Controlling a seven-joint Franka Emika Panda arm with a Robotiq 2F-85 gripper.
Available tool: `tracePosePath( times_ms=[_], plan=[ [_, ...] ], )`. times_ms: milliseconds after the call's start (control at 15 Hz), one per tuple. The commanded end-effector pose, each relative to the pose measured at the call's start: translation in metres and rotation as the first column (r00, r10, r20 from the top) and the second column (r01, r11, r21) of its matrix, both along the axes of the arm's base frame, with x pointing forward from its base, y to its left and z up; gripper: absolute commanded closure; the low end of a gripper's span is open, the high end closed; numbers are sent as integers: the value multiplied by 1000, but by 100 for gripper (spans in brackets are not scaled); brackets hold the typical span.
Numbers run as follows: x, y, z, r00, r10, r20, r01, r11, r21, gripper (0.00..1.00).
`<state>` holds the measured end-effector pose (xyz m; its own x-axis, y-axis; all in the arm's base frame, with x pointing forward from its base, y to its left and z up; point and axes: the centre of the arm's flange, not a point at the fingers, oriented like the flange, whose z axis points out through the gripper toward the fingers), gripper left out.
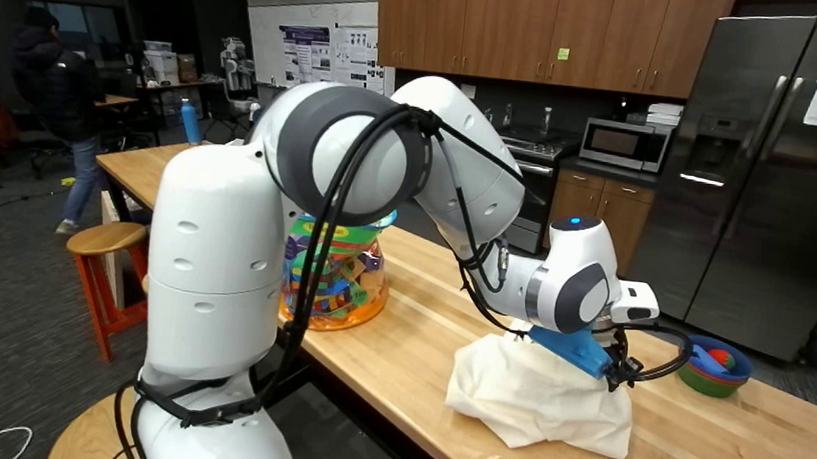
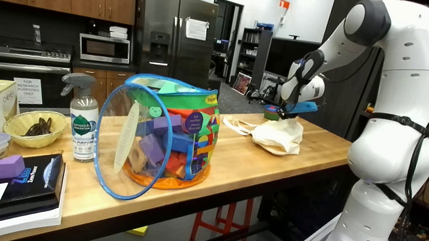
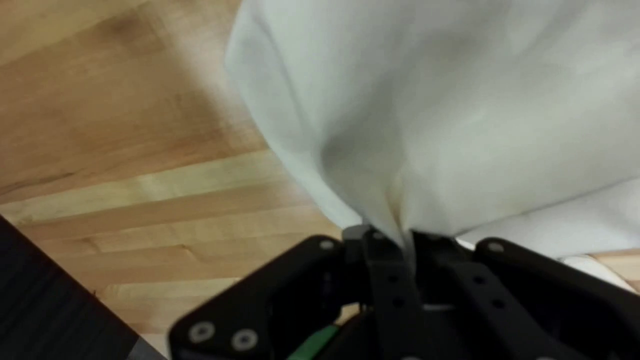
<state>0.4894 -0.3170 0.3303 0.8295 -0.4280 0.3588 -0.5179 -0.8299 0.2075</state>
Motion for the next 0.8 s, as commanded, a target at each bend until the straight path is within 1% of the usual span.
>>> tracePosePath(
  times_ms=[0,467,733],
  plan=[
    [33,-17,3,999,-4,39,5,999,-42,99],
    [95,-23,14,993,49,107,-40,995,-86,99],
    [129,-19,19,986,85,141,-73,994,-86,99]
  ],
)
